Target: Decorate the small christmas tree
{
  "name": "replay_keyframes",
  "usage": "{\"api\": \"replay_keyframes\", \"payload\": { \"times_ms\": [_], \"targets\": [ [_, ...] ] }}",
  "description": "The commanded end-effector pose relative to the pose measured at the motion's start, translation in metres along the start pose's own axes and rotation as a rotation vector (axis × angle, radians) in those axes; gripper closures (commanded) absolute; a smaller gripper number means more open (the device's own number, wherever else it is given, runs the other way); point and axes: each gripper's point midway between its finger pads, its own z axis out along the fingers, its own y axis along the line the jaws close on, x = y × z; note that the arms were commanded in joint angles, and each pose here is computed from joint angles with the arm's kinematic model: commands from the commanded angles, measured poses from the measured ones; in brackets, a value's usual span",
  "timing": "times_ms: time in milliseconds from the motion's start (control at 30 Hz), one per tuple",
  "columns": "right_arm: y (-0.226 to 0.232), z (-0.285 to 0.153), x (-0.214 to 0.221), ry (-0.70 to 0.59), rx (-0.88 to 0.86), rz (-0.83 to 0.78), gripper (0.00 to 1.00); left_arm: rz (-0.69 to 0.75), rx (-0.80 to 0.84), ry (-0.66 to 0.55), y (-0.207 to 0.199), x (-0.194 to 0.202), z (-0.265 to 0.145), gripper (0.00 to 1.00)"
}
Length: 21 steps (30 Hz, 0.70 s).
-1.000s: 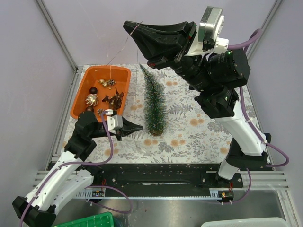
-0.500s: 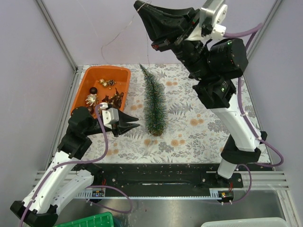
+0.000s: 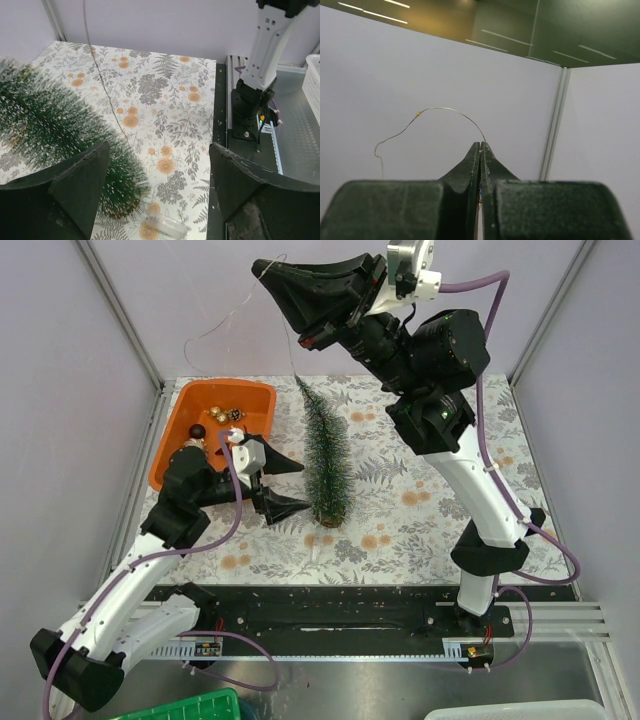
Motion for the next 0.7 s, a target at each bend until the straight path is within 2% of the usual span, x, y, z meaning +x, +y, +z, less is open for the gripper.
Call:
{"api": "replay_keyframes", "payload": {
  "times_ms": [0,167,333,400,500,567,667],
  "targets": [
    [0.017,0.0,-0.042,-0.109,-0.08,0.072,1.0,0.075,-0.049,-0.123,0.012,-0.05,0.007,0.15],
    [0.023,0.003,-0.038,-0.129,-0.114,0.113,1.0,0.09,0.061,-0.12,-0.007,-0.052,0.012,0.16],
    [0.022,0.006,-0.026,-0.121,-0.121,0.12,1.0,0.174,-0.039,-0.102,0.014,-0.04,0.013,0.23],
    [0.017,0.005,-0.022,-0.113,-0.105,0.101,1.0,0.22,-0.129,-0.08,0.03,-0.034,0.009,0.32],
    [0.001,0.003,-0.017,-0.099,-0.071,0.071,1.0,0.239,-0.337,-0.036,0.064,-0.023,-0.006,0.54],
    [-0.013,0.001,-0.01,-0.091,-0.043,0.053,1.0,0.254,-0.451,-0.028,0.08,-0.024,-0.017,0.76],
    [-0.035,-0.001,0.001,-0.081,-0.012,0.041,1.0,0.273,-0.566,-0.027,0.097,-0.03,-0.029,0.89]
  ]
}}
